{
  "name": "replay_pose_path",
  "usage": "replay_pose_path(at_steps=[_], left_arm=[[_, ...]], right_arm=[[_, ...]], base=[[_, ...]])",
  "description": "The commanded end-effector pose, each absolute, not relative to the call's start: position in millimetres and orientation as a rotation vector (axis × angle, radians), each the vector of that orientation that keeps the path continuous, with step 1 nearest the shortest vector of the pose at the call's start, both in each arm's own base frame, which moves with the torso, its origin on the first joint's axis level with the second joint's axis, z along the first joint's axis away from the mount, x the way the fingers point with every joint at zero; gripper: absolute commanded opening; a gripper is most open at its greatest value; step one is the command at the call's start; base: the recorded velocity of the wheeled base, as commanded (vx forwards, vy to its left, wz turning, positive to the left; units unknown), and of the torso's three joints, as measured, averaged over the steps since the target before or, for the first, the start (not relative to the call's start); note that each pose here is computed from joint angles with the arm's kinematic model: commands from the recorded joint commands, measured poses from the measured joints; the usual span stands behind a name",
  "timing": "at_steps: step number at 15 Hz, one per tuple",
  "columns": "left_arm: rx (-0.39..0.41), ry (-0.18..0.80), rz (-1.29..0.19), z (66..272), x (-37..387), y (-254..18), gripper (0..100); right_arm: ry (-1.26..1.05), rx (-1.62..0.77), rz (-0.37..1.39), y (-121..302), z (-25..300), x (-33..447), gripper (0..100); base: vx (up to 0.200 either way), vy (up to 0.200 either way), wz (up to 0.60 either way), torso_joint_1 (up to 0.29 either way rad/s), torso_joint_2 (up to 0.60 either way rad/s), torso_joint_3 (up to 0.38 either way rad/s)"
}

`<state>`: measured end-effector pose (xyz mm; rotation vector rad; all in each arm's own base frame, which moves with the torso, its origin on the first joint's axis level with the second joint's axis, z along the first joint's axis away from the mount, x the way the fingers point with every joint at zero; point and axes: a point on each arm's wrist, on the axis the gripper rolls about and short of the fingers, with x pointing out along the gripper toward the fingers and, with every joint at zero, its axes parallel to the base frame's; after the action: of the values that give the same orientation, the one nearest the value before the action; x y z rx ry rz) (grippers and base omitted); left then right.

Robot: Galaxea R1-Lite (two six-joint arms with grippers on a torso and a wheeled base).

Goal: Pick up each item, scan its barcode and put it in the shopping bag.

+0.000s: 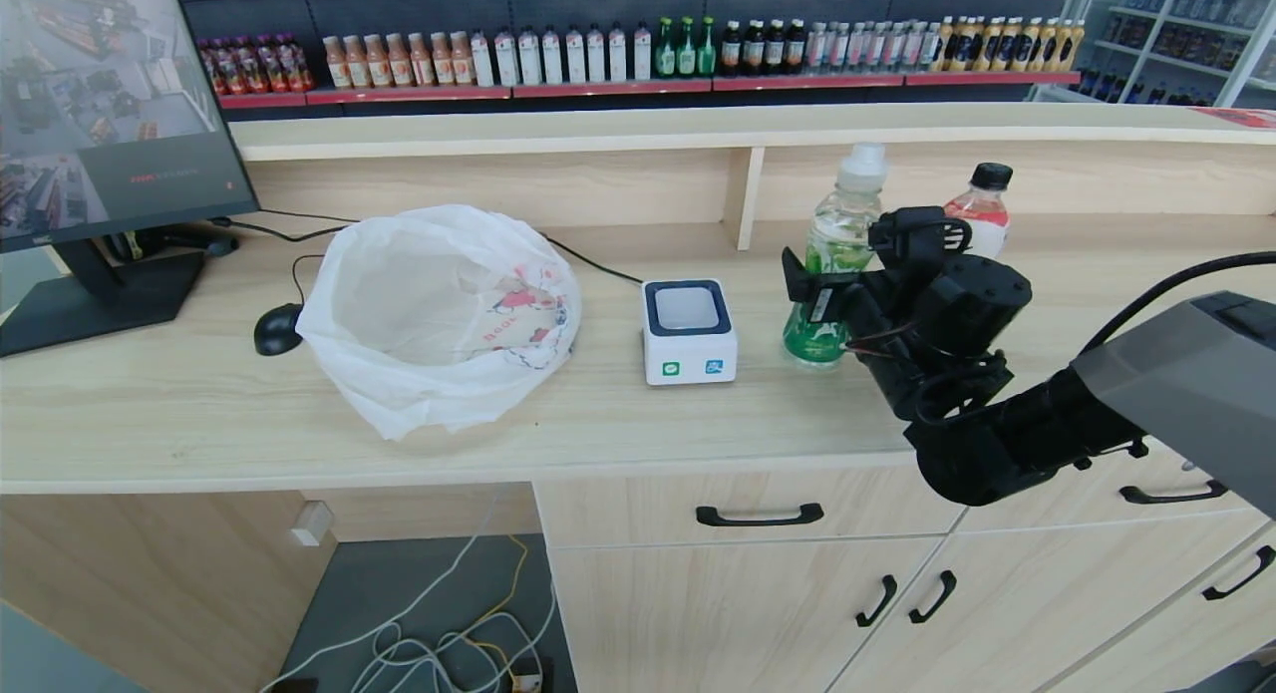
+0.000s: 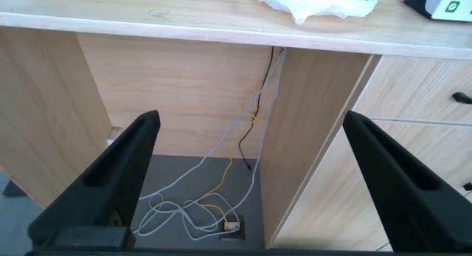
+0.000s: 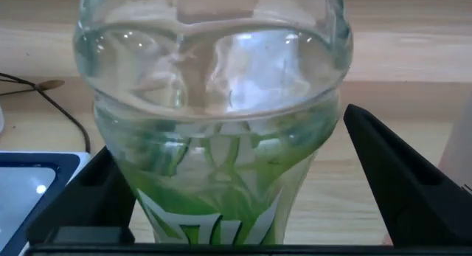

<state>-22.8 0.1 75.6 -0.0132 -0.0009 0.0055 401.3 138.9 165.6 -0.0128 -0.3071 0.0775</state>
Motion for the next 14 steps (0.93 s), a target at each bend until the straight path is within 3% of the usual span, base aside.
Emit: replay_pose_path(at_steps=[1, 14], left_arm=[[-0.014, 0.000, 0.006, 75.5, -22.8, 0.1, 100], [-0.014, -0.002, 0.006, 75.6, -22.8, 0.1, 100]], right_arm=[[-0.306, -0.015, 0.064, 134.2, 164.5, 405.4, 100], [-0.301, 0.030, 0.076, 134.6, 163.9, 404.1, 100]], base=[[0.000, 0.000, 0.00, 0.000, 0.00, 0.000], [0.000, 0.000, 0.00, 0.000, 0.00, 0.000]])
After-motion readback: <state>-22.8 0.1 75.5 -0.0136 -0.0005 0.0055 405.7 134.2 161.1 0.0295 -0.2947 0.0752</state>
